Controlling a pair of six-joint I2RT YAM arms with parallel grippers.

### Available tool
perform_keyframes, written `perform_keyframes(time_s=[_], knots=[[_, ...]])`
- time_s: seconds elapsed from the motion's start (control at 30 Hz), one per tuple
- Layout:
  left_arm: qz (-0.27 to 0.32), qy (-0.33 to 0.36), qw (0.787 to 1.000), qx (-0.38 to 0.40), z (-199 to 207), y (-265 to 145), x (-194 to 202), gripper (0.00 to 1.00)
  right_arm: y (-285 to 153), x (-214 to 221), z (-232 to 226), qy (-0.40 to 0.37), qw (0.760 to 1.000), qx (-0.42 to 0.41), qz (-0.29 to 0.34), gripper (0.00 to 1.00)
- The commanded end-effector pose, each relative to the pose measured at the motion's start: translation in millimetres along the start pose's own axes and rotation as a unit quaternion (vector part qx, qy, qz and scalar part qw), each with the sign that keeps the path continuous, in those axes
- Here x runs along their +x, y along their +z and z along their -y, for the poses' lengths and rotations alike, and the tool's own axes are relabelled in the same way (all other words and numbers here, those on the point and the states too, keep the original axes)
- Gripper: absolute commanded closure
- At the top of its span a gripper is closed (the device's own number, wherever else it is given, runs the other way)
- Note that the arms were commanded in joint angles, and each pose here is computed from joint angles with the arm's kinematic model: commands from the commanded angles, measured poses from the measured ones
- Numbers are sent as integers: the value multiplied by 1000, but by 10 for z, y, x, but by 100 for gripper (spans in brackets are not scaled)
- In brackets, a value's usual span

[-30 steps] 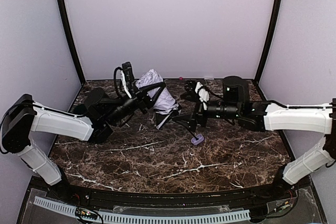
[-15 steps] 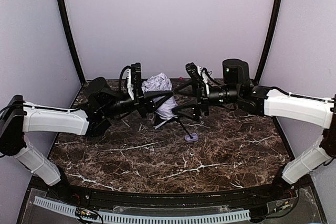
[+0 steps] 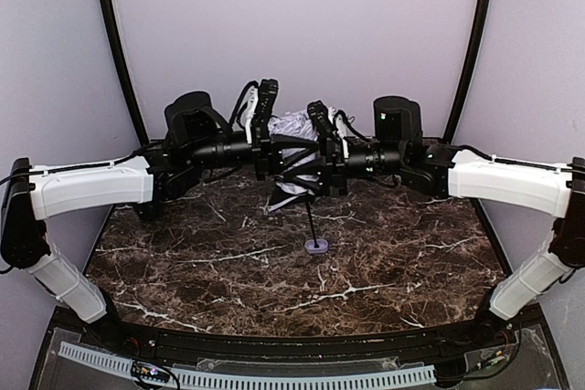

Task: Put away the umbrella

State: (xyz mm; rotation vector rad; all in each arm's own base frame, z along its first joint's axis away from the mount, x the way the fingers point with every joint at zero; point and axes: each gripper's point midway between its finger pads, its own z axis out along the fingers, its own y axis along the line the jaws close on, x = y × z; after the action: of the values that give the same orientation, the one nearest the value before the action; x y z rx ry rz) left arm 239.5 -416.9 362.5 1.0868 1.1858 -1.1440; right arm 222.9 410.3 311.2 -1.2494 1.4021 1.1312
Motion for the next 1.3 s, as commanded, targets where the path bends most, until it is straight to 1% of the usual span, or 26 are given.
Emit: perform_keyframes(time_s=[0.0,0.07,0.2,0.33,0.37,0.47,0.53,0.6,0.63,0.67,0.7,0.73,0.77,0.8,0.83,0.9,0.93,1.0,1.07,1.27], knots=[[-29,31,998,43,250,48,-135,100,-110,-650,-78,-57,996,8,68,51],[-18,43,997,54,311,50,-300,100,-149,-797,-121,-65,995,1,76,57],[8,62,996,66,384,43,-646,100,-227,-1128,-210,-78,993,-14,92,64],[3,75,995,65,392,95,-862,100,-286,-1402,-223,-87,991,-7,102,71],[1,74,995,66,396,106,-898,100,-301,-1457,-219,-90,990,-4,104,72],[3,70,995,66,399,124,-1000,100,-305,-1516,-197,-94,990,3,105,73],[-1,66,996,55,356,140,-974,100,-280,-1452,-162,-95,990,9,103,75],[-21,53,998,36,249,175,-758,100,-197,-1173,-67,-92,992,21,88,77],[-35,40,998,28,182,191,-562,100,-143,-954,9,-94,992,31,79,77],[-49,25,998,31,146,202,-278,100,-70,-604,86,-86,993,38,67,76],[-69,5,997,45,142,212,122,100,-2,-212,147,-78,994,44,57,74],[-93,-18,994,59,188,178,651,100,46,439,173,-55,997,46,28,74],[-110,-37,991,73,236,152,1092,100,54,802,226,-36,997,61,21,73],[-124,-60,987,87,292,116,1461,100,55,1126,304,-11,997,73,11,73],[-136,-101,981,93,283,92,1774,100,39,1374,361,19,997,80,7,74],[-148,-152,970,119,307,67,2185,100,21,1699,473,65,994,87,6,76],[-151,-168,967,118,267,70,2306,100,21,1781,505,79,993,87,11,76],[-153,-166,967,118,237,64,2415,100,23,1890,571,87,991,97,11,76],[-147,-154,971,108,176,34,2424,100,38,1984,606,89,991,104,-3,76],[-150,-157,967,134,171,-28,2430,100,21,2134,599,93,989,110,-21,75]])
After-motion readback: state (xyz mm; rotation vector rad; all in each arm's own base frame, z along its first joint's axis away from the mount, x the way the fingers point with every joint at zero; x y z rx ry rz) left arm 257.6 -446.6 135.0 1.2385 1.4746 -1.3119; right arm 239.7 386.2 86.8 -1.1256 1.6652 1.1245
